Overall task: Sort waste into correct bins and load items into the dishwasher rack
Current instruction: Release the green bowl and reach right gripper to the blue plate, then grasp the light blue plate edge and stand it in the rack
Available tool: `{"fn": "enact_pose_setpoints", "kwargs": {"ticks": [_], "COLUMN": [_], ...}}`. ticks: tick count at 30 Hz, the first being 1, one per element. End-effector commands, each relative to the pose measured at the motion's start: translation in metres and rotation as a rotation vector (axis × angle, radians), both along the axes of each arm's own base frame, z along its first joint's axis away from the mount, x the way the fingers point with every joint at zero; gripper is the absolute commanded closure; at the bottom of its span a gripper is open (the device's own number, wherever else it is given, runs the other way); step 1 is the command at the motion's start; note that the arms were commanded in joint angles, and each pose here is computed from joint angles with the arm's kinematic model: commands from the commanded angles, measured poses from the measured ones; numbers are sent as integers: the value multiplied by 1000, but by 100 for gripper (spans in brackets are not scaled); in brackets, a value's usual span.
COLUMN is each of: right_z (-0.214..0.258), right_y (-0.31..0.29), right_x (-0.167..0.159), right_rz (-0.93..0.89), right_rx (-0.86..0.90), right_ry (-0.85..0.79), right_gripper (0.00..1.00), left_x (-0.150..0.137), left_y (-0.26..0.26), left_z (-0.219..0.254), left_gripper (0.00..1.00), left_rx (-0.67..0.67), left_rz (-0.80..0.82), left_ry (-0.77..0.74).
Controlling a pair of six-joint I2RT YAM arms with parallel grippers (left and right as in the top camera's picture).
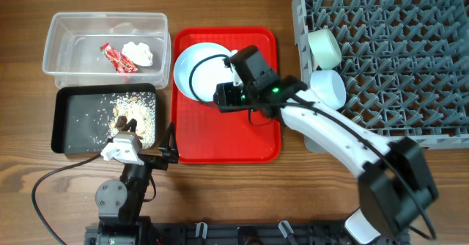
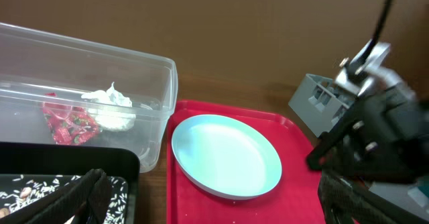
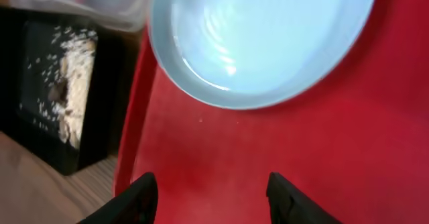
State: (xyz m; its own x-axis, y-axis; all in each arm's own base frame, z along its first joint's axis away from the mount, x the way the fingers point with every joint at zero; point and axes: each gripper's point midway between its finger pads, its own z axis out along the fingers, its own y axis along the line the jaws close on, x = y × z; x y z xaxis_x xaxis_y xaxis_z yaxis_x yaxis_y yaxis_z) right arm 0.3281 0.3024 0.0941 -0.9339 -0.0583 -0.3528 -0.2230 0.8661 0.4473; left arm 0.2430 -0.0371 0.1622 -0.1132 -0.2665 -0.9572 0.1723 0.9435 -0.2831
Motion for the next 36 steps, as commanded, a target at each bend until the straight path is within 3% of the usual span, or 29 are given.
{"fn": "enact_pose_setpoints", "kwargs": {"ticks": [1,11,14,18,19,22,30,36], "right_z": [-35,-89,-98,-99,-98,-86,7,132], "right_y": [-13,-13,-12,-20,-22,-31,-89,-174], "right_x": [16,42,42,40,39,38,50,44], "right_rz": [-273,-324,-321,-331,-335,-350,-412,-528], "right_rx": [-35,-41,-44,-68,-72,-88,-234,-478], "right_ry": [118,123,134,147,151,147,-113,-507], "right_gripper": [48,49,64,91,96,96,96,96], "left_x": [0,0,0,0,0,0,0,0], "left_y": [0,0,0,0,0,0,0,0], "left_z": [-1,-1,-1,-1,-1,-1,-1,-1], "left_gripper": [0,0,0,0,0,0,0,0], "left_rx": [19,19,19,19,19,19,19,19], "left_rz": [-2,-2,-2,-2,-2,-2,-2,-2], "left_ry": [-9,-9,-9,-9,-9,-9,-9,-9]}}
